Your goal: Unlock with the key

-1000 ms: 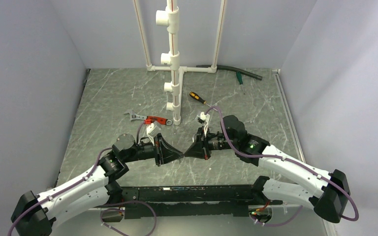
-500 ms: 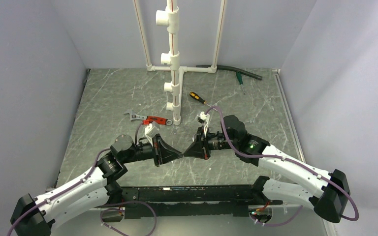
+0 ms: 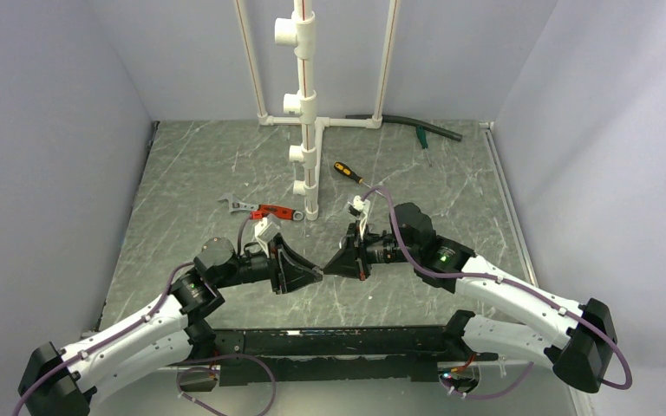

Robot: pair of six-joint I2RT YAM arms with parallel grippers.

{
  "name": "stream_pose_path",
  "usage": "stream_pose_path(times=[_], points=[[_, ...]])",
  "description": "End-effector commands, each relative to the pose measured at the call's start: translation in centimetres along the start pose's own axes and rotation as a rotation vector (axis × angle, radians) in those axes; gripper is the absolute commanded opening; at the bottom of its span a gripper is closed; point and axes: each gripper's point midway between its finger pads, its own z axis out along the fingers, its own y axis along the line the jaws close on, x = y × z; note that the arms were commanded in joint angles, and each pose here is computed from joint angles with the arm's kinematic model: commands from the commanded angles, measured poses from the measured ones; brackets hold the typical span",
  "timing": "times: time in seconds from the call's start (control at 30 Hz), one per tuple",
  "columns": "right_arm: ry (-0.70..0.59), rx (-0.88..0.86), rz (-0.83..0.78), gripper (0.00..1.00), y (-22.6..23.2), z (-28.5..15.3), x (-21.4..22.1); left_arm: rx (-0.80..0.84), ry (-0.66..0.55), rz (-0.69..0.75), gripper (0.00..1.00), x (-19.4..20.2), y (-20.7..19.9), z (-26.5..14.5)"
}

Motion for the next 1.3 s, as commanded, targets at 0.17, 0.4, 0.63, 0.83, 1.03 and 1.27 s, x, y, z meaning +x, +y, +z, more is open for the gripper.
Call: stream_pose_path(times=[0.17, 0.4, 0.63, 0.83, 1.03, 1.27], points=[[-0.068, -0.011, -0.042, 0.0, 0.6, -0.1, -2.0, 0.011, -0.035, 0.023, 0.25, -0.9, -0.6, -0.2], [-0.064, -0.013, -0.039, 0.0, 0.5, 0.0, -1.8, 0.004, -0.036, 0.027, 0.05, -1.1, -0.5, -0.2], [-0.053, -0.001, -0.032, 0.0, 0.2, 0.1, -1.6, -0.01, -0.044, 0.027, 0.0, -1.2, -0.4, -0.4], [-0.063, 0.109, -0.019, 0.69, -1.5, -0.2, -2.1, -0.099, -0.033, 0.014, 0.0, -1.0, 1.1, -0.5], [-0.127, 0.455, 0.054, 0.83, -7.3, -1.5, -2.9, -0.234, -0.011, -0.001, 0.0, -1.2, 2.7, -1.2], [-0.106, 0.932, 0.224, 1.0, -14.4, -4.8, -0.5, -0.653, 0.016, -0.089, 0.0, -2.3, 7.2, -4.9]])
